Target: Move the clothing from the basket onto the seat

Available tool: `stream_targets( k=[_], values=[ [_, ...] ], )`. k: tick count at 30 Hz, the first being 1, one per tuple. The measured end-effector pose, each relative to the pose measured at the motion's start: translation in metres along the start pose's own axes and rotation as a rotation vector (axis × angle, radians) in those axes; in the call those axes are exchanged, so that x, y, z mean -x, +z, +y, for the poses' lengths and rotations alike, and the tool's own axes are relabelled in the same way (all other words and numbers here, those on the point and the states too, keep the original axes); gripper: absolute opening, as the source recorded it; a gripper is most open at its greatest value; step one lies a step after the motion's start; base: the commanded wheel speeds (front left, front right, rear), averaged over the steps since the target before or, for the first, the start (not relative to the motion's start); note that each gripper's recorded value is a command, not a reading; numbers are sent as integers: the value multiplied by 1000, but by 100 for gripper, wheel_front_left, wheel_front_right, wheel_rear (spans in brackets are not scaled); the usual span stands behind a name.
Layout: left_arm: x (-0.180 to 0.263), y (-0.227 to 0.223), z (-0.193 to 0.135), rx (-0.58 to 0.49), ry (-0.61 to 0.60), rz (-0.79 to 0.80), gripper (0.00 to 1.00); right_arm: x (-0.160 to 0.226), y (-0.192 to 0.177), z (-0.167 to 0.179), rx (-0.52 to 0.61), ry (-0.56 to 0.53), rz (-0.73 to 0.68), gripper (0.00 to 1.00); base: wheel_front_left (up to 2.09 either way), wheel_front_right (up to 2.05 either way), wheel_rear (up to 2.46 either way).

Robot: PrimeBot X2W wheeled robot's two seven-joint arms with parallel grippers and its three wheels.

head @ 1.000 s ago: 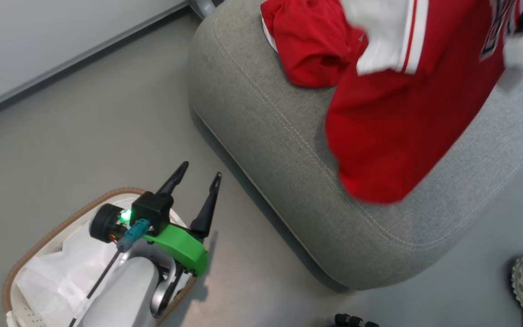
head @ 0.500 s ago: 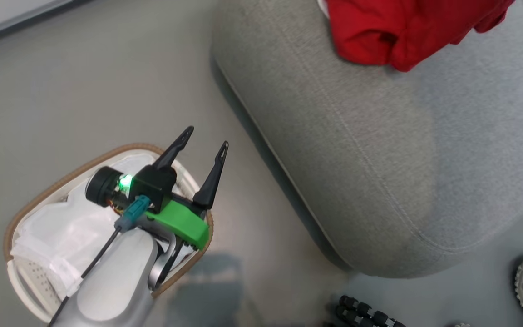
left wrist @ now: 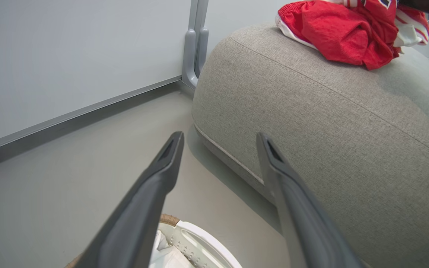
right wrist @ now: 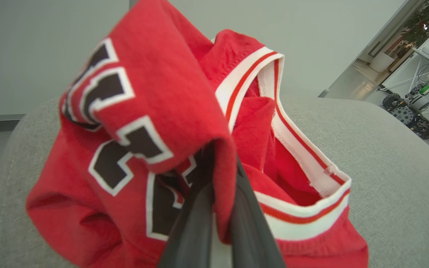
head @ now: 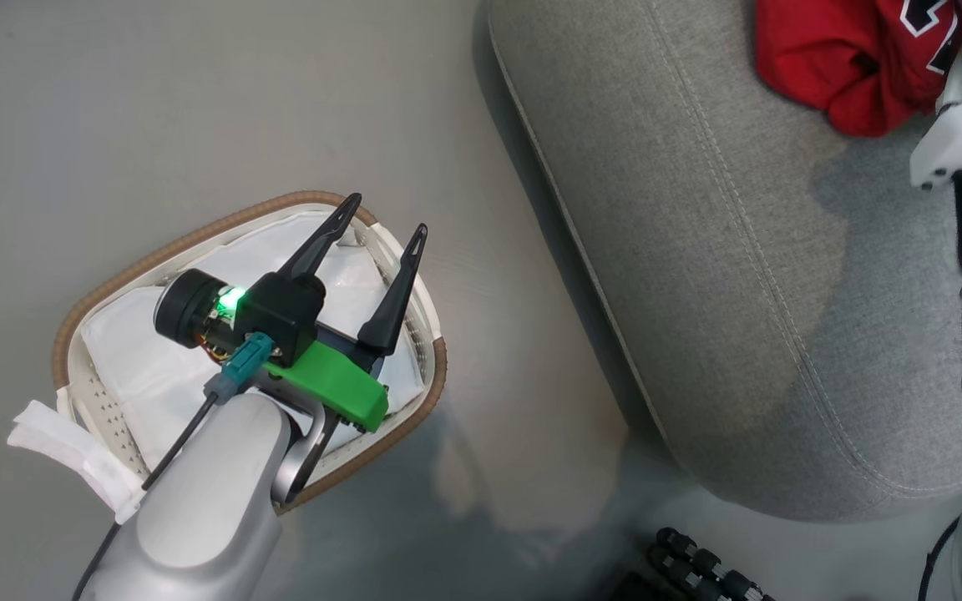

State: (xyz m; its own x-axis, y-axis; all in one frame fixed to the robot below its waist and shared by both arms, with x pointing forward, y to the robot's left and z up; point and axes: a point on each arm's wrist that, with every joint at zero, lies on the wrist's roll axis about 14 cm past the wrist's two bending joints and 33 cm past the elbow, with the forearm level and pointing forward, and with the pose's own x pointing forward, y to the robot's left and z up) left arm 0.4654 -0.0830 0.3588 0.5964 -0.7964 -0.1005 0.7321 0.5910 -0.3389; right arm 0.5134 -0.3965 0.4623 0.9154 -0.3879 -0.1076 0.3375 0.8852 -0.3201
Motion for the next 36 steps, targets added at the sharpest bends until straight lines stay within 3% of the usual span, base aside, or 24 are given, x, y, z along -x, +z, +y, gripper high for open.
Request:
stream_targets(
  k=[1,8,21,28,36],
  values=[
    [0,1,0,-1,1,-3,100,3,-5,1,-7,-1,10,100,0,0,0],
    [1,22,-15,-7,-1,-39,100,39,-22,-4,-40,-5,42,100,0,0,0],
    [29,55,-41,-12,90,-78,100,102,23,-21,-125,20,-101,100,0,0,0],
    [63,66,-27,-28,214,-97,100,127,37,12,-256,88,-152,100,0,0,0],
    [125,71,25,-25,470,-121,100,138,52,83,-356,245,-175,100,0,0,0]
  ],
)
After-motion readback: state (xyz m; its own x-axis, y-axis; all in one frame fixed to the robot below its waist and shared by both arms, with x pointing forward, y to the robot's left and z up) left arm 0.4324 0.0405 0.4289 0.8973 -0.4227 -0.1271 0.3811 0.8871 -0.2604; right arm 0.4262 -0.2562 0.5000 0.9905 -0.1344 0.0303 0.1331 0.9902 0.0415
